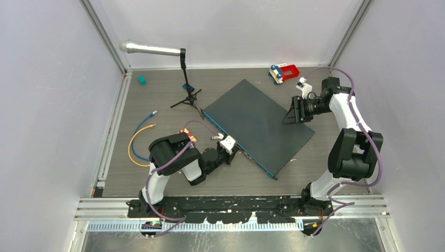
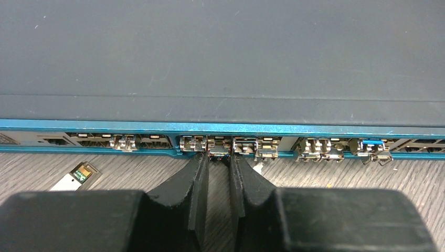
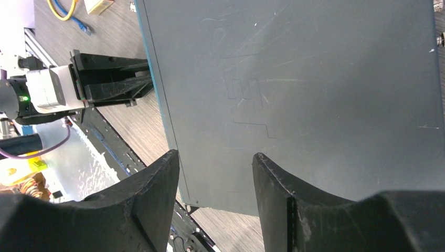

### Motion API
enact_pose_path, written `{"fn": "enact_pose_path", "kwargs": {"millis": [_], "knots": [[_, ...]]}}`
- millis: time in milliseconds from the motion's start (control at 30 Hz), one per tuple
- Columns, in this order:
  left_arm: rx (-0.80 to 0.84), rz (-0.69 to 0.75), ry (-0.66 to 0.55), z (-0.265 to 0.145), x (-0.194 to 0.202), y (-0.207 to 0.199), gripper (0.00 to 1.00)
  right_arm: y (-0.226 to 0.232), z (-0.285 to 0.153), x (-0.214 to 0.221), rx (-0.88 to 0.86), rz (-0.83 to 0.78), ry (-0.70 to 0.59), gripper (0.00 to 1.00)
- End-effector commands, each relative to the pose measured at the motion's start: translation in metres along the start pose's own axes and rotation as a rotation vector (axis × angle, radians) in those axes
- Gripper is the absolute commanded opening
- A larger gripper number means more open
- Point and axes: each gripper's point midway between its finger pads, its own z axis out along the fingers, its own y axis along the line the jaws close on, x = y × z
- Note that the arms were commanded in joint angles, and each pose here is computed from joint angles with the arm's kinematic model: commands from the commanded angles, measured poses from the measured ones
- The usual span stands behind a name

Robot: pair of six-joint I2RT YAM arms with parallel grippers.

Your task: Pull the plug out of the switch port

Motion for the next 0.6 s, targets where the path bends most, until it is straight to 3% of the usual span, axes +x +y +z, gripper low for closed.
{"fn": "enact_pose_path", "kwargs": {"millis": [0,100,233,567], "knots": [[-0.012,-0.002,-0.034,0.016,-0.01,0.01,0.19,0.002,-0.002,-0.006,0.002,-0.038,-0.003,0.58],[0.014,0.007,-0.054,0.019,-0.018,0.006,0.14,0.002,-0.001,-0.005,0.002,-0.035,0.006,0.58],[0.033,-0.001,-0.063,0.024,-0.02,0.001,0.0,0.002,0.001,-0.004,0.002,-0.034,0.014,0.58],[0.014,0.057,-0.011,0.01,-0.005,0.008,0.0,0.003,0.001,-0.004,0.001,-0.037,0.017,0.58]]}}
